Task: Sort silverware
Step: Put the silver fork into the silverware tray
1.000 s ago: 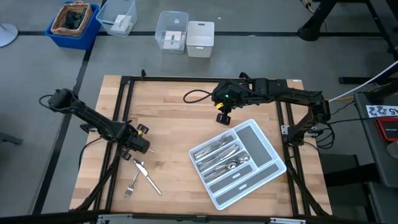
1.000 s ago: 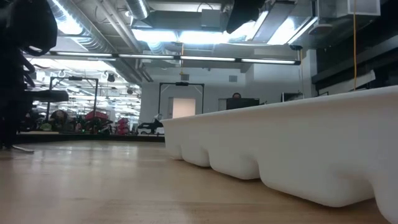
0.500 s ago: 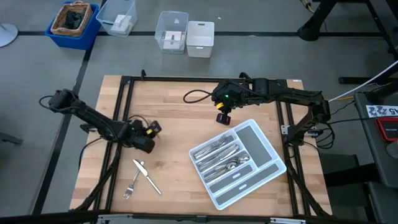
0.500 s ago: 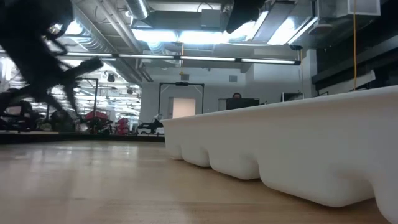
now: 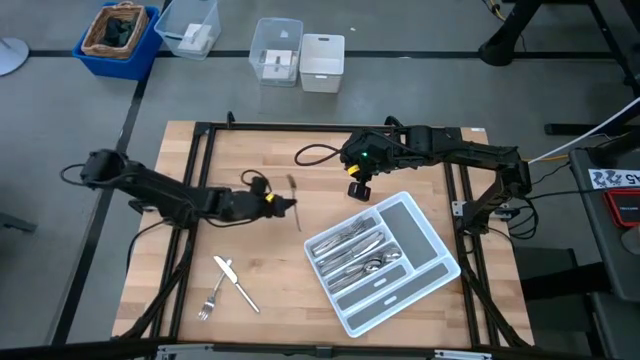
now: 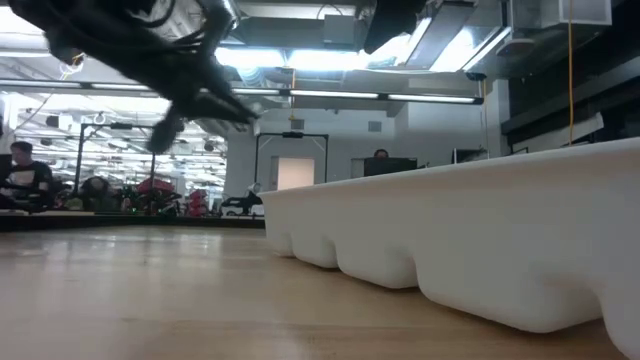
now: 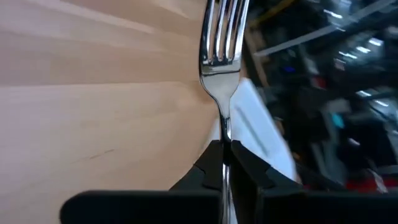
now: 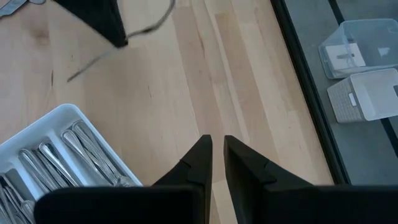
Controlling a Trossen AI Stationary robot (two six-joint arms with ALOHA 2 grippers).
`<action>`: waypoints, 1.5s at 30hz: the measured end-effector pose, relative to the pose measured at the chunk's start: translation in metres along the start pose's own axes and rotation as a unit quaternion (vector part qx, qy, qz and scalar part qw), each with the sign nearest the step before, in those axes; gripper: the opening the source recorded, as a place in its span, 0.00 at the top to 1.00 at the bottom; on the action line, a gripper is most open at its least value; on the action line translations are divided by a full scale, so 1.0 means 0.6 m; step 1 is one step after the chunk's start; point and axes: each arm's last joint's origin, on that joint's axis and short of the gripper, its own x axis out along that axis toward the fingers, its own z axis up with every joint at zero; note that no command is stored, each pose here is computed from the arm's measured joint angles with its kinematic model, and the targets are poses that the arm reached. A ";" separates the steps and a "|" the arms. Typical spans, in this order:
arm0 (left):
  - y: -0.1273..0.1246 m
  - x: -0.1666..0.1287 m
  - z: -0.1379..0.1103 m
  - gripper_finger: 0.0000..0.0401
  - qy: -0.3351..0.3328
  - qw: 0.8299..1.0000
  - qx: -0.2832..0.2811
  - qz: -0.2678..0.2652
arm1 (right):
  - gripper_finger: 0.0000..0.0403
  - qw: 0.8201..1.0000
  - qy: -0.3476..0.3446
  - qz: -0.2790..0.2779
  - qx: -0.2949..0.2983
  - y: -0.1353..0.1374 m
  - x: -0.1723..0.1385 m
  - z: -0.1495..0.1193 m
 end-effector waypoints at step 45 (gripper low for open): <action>-0.073 0.213 -0.050 0.87 0.288 0.869 0.388 -0.109 | 0.88 1.000 0.000 0.000 0.000 0.000 0.000 0.000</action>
